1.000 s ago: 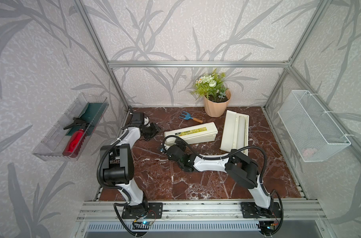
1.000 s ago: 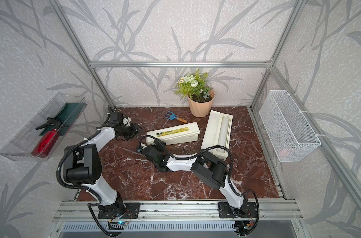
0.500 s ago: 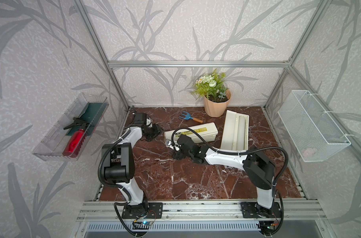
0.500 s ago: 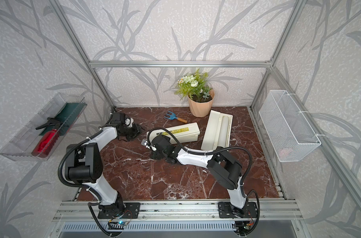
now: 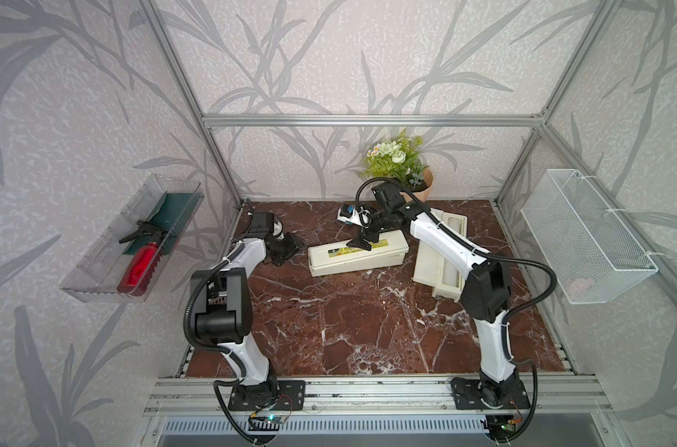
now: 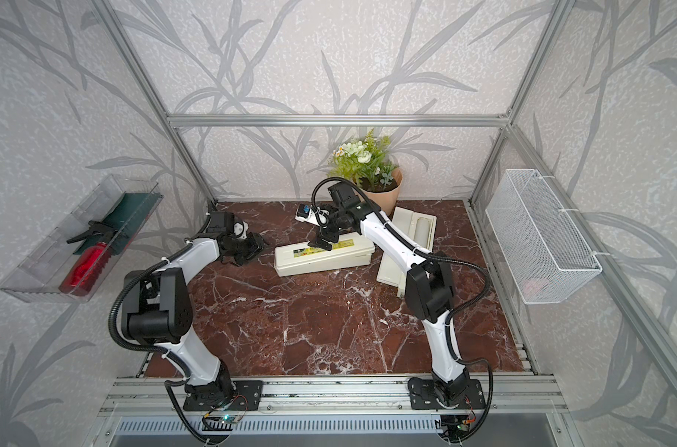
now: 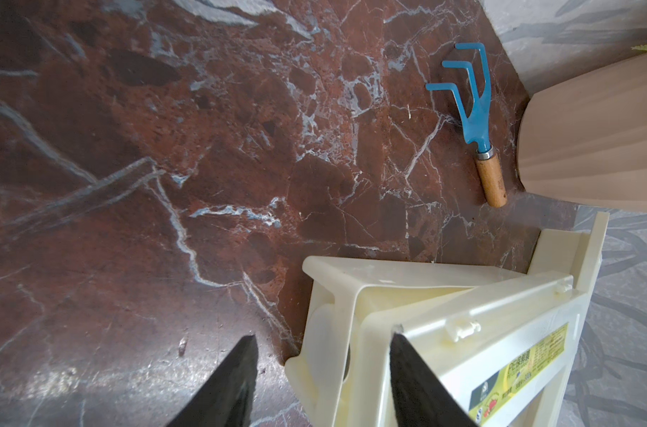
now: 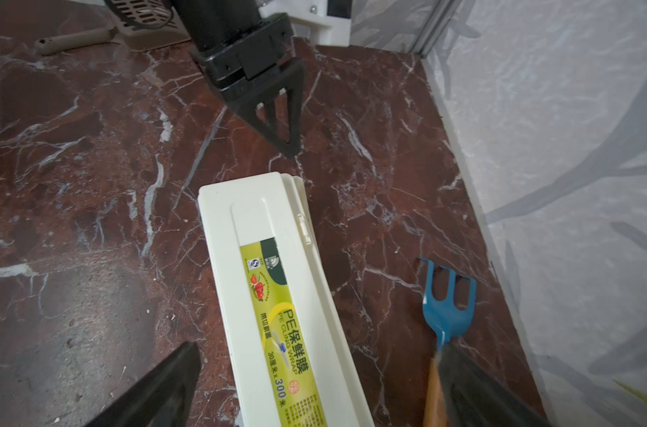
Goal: Put plastic wrap rolls into dispensers
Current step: Close the lid on the plastic wrap cutting box.
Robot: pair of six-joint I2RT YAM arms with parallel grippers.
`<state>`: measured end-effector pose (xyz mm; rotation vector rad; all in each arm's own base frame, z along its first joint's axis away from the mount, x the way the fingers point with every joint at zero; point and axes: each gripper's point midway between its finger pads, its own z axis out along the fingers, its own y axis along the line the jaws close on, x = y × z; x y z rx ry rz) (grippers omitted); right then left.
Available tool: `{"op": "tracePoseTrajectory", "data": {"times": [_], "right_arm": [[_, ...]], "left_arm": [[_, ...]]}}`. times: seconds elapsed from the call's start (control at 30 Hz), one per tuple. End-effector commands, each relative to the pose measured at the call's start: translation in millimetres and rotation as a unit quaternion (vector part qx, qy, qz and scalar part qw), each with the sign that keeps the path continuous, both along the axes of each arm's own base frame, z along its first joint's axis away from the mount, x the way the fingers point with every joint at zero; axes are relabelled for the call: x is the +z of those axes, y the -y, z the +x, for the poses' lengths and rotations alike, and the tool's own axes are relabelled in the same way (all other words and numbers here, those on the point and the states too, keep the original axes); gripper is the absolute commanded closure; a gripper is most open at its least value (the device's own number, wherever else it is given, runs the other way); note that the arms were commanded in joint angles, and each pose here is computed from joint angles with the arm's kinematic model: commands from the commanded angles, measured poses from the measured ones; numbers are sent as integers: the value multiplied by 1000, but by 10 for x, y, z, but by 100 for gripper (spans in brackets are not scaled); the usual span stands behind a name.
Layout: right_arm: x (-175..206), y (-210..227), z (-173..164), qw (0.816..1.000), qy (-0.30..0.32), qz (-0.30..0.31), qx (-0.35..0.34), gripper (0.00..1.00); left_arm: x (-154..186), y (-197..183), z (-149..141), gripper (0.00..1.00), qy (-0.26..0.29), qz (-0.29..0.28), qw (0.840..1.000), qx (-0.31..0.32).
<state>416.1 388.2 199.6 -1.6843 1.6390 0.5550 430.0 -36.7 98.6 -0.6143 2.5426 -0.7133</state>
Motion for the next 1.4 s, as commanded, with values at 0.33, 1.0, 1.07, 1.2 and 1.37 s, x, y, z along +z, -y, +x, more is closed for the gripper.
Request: {"op": "tracePoseTrajectory", "data": {"times": [0.33,1.0,1.07,1.2,1.37], "right_arm": [[-858,192,-10,992,-35,-120,21,0],[-1165,114,42,989,-43,-136,36,0],[-1187,104,57,989,-48,-134,34,0],[-1177,42,44,990,-63,-119,40,0],[-1102,-16,6,991,-80,-100,42,8]], "left_arm": [[45,-135,128,42,-15,27,999,-8],[-24,-120,280,43,-15,16,1000,-19],[-37,-118,288,43,-16,15,1000,-20],[-70,-126,299,43,-19,12,1000,-20],[-89,-135,310,43,-20,11,1000,-21]]}}
